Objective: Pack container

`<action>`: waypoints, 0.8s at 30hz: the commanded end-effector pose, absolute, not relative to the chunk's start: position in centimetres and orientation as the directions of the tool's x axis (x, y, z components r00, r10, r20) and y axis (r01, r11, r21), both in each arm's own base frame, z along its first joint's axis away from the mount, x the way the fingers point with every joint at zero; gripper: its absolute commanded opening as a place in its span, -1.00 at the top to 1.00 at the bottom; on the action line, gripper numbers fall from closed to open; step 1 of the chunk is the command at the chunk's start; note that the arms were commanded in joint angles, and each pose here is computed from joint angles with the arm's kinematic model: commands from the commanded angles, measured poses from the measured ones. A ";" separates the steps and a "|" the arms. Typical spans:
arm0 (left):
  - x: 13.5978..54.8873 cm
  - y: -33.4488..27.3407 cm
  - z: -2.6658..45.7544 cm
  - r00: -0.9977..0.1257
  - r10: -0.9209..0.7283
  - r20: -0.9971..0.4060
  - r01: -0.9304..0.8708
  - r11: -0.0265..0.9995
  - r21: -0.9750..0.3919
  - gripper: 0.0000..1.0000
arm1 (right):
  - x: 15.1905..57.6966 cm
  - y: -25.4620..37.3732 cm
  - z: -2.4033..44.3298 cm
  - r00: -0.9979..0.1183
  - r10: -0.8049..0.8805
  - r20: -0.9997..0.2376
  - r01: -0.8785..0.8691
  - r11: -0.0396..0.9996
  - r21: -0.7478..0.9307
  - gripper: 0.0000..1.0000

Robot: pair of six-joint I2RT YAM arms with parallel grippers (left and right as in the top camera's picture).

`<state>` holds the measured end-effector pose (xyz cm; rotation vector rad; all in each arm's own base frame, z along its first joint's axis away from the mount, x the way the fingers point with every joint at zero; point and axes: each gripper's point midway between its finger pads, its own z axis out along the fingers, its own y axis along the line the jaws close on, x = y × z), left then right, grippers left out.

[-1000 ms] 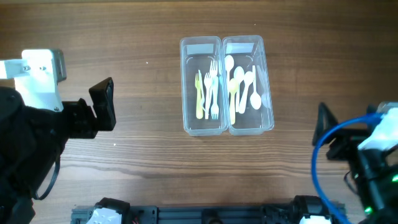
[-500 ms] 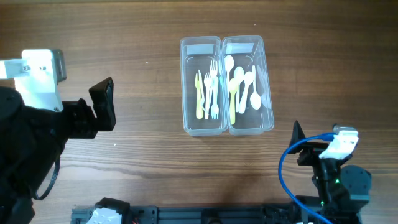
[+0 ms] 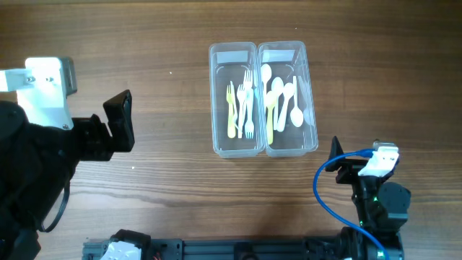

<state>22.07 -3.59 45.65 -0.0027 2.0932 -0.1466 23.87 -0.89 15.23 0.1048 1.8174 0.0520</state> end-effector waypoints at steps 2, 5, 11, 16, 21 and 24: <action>22.0 -3.2 45.9 -0.493 -0.060 -0.868 0.046 0.994 -0.095 -1.00 | 24.0 -0.5 14.8 -0.230 0.098 -0.968 0.022 0.995 0.095 -0.99; 22.0 -3.2 45.9 -0.493 -0.060 -0.868 0.046 0.994 -0.095 -1.00 | 24.0 -0.5 14.8 -0.223 0.097 -0.970 0.021 0.995 0.095 -0.99; 22.0 -3.2 45.9 -0.493 -0.060 -0.868 0.046 0.994 -0.095 -0.99 | 24.2 -0.5 14.6 -0.205 0.096 -0.974 0.020 0.995 0.094 -1.00; 22.0 -3.2 45.9 -0.493 -0.060 -0.868 0.046 0.994 -0.095 -1.00 | 24.3 -0.5 14.6 -0.204 0.096 -0.974 0.020 0.995 0.094 -1.00; 22.0 -3.2 45.9 -0.493 -0.060 -0.868 0.046 0.994 -0.095 -0.99 | 24.3 -0.5 14.6 -0.205 0.096 -0.974 0.020 0.995 0.094 -1.00; 22.0 -3.2 45.9 -0.493 -0.060 -0.868 0.046 0.994 -0.095 -0.99 | 24.3 -0.5 14.6 -0.205 0.096 -0.974 0.020 0.995 0.094 -0.99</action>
